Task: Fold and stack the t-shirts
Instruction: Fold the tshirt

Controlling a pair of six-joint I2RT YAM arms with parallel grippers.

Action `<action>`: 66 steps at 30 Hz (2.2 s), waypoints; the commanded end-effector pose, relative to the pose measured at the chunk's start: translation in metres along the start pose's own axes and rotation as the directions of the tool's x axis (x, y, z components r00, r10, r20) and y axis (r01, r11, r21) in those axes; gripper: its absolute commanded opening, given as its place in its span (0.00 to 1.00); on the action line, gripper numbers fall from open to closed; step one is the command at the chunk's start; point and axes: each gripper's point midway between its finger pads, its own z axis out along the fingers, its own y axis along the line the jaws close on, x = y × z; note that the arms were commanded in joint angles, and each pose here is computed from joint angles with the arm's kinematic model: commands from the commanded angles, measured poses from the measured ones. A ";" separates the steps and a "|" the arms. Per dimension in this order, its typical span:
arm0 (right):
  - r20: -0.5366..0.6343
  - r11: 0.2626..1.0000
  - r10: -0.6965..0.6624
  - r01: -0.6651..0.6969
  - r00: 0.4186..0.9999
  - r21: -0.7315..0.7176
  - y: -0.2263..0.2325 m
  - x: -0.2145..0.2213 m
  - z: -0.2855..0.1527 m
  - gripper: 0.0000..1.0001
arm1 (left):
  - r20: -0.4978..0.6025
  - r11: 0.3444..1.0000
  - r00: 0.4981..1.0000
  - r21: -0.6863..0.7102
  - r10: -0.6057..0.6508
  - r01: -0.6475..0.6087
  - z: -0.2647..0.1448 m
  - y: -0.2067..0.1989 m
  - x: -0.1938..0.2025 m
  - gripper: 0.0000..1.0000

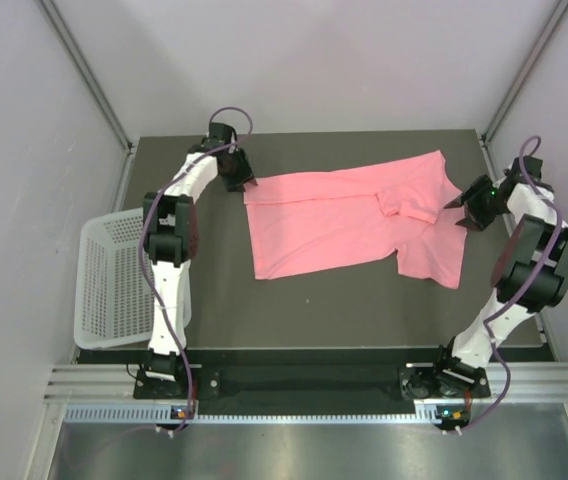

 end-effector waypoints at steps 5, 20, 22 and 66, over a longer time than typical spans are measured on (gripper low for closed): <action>0.038 0.934 -0.144 0.124 0.989 0.335 -0.039 0.027 -0.056 0.52 | 0.049 0.927 0.951 -0.247 0.304 -0.284 -0.087 -0.042 0.043 0.51; 0.042 0.895 -0.110 0.080 0.993 0.438 -0.078 0.083 -0.088 0.53 | -0.245 0.861 0.916 -0.331 0.316 -0.386 -0.169 0.027 0.234 0.50; 0.036 0.892 -0.110 0.082 0.993 0.445 -0.082 0.087 -0.087 0.53 | -0.252 0.872 0.920 -0.317 0.301 -0.372 -0.166 0.027 0.241 0.51; 0.024 0.874 -0.069 0.048 0.997 0.483 -0.140 0.099 -0.077 0.59 | -0.381 0.925 0.887 -0.163 0.261 -0.343 -0.120 0.018 0.271 0.00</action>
